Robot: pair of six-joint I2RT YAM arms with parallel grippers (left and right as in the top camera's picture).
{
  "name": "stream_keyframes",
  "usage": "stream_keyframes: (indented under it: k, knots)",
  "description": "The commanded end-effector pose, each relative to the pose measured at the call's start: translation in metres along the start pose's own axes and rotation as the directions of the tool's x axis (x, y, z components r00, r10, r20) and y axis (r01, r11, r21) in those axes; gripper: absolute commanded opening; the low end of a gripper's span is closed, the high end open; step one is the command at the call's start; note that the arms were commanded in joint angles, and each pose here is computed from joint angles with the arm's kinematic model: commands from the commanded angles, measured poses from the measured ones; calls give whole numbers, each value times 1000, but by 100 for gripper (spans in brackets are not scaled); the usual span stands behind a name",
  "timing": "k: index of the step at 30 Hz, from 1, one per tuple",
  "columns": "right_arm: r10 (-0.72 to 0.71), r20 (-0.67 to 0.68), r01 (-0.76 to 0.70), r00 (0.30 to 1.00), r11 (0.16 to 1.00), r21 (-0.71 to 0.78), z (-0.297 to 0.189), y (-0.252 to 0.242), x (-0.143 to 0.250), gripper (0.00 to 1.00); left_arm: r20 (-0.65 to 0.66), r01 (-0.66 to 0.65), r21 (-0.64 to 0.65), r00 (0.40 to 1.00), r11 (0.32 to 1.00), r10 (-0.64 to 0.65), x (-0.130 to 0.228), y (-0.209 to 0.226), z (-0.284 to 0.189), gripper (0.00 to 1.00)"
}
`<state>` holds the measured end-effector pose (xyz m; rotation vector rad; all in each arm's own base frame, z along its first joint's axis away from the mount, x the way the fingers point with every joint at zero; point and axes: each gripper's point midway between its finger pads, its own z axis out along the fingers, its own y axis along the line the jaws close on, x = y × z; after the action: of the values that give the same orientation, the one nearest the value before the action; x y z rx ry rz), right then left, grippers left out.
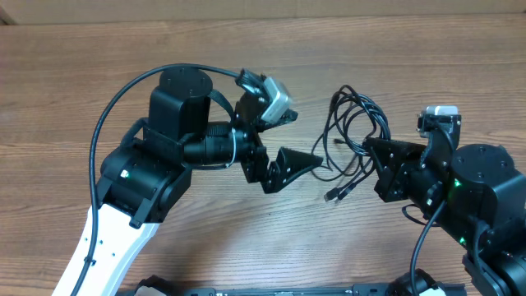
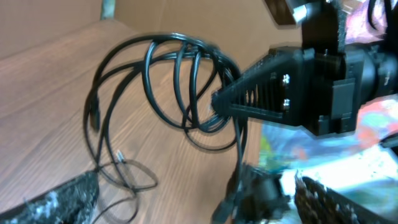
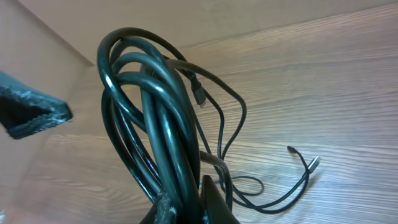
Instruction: Untangle cables
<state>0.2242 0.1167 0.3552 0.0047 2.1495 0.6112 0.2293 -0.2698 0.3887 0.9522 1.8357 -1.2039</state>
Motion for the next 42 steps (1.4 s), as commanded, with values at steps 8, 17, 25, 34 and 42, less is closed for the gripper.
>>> stream_keyframes:
  k: [8,17,25,34,42]
  knots:
    - [6,-5,-7,1000,993,-117,-5,21,-2,4,1,286,87,958,954,-287,-13,-8,28,100]
    - [6,-9,-7,1000,993,-115,-5,21,-1,4,-54,291,120,957,949,-286,-3,-7,59,37]
    - [2,-25,-5,1000,994,-107,-5,19,3,4,-24,272,104,962,957,-271,-9,-4,59,4]
    - [-16,-18,15,1000,1000,-25,-4,4,4,98,3,333,-145,942,932,-336,8,39,58,4]
    - [-14,5,14,1000,1000,1,-4,0,-1,84,-3,336,-142,941,931,-340,10,39,58,4]
